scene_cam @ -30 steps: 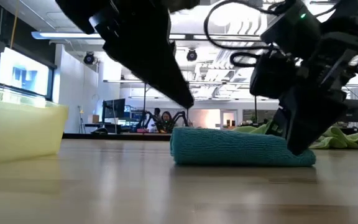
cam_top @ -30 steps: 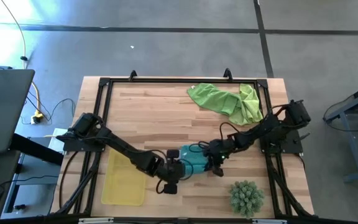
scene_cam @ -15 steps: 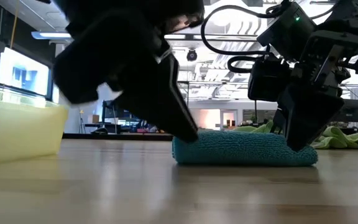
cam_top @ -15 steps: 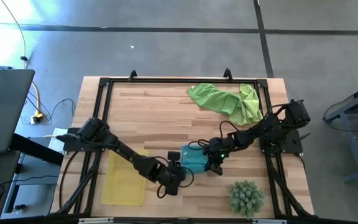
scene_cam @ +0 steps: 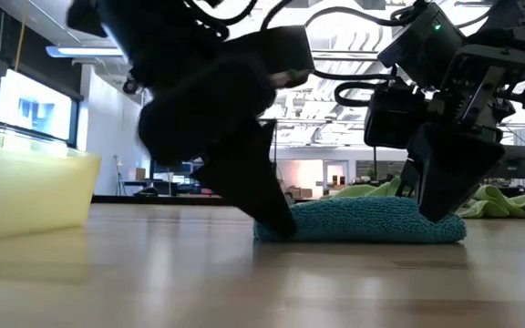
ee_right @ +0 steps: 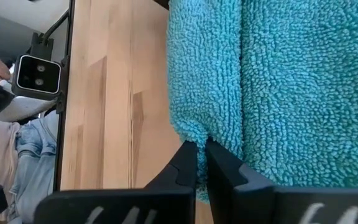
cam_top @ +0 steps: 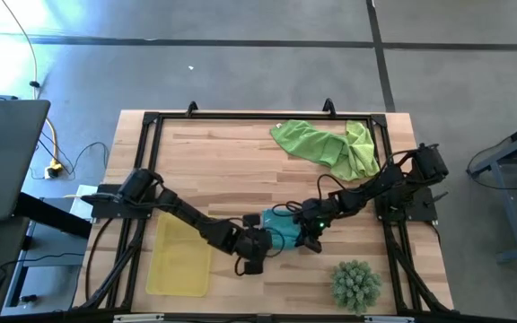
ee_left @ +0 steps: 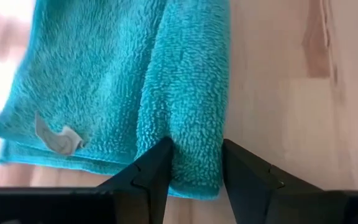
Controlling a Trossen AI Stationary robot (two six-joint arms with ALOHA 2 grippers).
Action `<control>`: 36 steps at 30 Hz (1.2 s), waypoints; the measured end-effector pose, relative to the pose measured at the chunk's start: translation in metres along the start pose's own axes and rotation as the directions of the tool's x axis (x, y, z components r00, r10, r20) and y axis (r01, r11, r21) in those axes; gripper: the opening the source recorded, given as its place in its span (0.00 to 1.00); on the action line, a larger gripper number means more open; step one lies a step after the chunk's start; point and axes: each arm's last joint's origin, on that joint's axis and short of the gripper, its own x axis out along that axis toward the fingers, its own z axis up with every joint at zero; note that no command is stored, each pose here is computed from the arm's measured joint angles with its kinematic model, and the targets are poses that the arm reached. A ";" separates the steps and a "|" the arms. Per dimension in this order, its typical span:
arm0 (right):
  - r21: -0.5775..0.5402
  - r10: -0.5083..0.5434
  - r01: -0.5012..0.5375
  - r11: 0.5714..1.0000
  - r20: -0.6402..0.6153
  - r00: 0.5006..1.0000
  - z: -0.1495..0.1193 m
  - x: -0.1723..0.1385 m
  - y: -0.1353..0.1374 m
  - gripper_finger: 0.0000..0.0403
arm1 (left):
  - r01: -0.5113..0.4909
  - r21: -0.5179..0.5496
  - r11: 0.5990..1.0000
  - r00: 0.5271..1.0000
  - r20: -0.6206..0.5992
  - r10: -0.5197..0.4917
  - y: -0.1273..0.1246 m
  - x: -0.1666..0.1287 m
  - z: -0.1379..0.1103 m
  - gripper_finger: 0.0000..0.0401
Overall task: Roll microfiber towels into tight, uniform cylinder then place into a basket
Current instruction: Roll the blue microfiber towel
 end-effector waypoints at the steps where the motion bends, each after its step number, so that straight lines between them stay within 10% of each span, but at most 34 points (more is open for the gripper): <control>1: -0.015 0.000 0.000 1.000 0.001 1.000 0.000 0.000 0.000 0.01 | 0.033 -0.023 0.999 0.999 -0.014 -0.034 0.001 0.001 0.001 0.29; 15: -0.377 0.026 -0.006 0.926 0.047 0.999 0.005 -0.013 0.012 0.22 | 0.345 -0.278 0.897 0.910 -0.134 -0.392 0.015 0.005 0.007 0.01; 27: -0.839 -0.090 0.190 0.510 0.168 0.982 -0.012 -0.012 0.047 0.23 | 0.441 -0.384 0.811 0.827 -0.176 -0.533 0.040 0.013 0.011 0.02; 36: -0.821 -0.125 0.243 0.516 0.209 0.970 -0.021 -0.008 0.057 0.37 | 0.338 -0.576 0.744 0.837 -0.177 -0.517 0.063 0.020 0.013 0.02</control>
